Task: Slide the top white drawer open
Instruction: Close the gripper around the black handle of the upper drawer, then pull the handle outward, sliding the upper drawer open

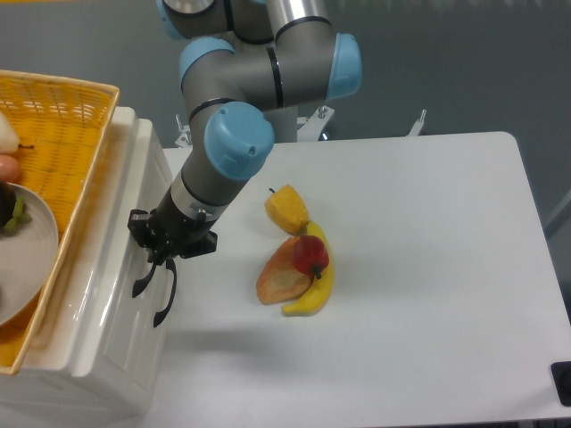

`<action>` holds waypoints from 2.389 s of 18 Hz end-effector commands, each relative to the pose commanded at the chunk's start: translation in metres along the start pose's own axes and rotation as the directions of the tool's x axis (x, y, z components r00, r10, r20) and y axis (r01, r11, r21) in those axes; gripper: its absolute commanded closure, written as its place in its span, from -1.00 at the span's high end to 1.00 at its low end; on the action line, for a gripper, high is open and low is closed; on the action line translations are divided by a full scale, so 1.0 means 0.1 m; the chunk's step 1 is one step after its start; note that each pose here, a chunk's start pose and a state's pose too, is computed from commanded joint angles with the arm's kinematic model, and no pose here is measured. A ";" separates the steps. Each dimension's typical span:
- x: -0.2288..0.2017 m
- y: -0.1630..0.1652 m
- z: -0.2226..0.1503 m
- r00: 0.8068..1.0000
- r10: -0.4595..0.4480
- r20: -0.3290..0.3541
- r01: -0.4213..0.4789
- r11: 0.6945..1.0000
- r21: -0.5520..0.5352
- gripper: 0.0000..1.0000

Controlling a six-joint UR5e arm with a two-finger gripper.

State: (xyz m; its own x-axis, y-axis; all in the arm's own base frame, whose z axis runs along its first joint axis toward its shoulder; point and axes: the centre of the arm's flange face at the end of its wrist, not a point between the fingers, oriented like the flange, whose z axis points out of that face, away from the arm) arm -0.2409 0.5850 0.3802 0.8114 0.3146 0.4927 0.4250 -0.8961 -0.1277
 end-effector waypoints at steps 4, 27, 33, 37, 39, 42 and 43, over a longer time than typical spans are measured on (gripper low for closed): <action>-0.04 0.00 0.00 1.000 -0.004 0.002 0.004 1.000 0.000 -0.77; -0.45 0.02 -0.32 0.998 -0.058 0.012 0.057 0.997 0.048 -0.77; -0.48 -0.01 -0.32 0.998 -0.057 0.012 0.056 0.997 0.053 -0.77; -0.53 -0.01 -0.33 0.998 -0.063 0.013 0.062 0.997 0.054 -0.77; -0.56 -0.01 -0.36 0.998 -0.063 0.014 0.062 0.996 0.058 -0.77; -0.63 -0.01 -0.40 0.997 -0.075 0.014 0.074 0.995 0.065 -0.77; -0.64 -0.01 -0.41 0.997 -0.072 0.015 0.071 0.995 0.066 -0.77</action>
State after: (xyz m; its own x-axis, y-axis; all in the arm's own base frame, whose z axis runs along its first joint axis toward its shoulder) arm -0.3094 0.5526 0.3836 0.7845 0.3828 0.4880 0.5069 -0.8490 -0.1489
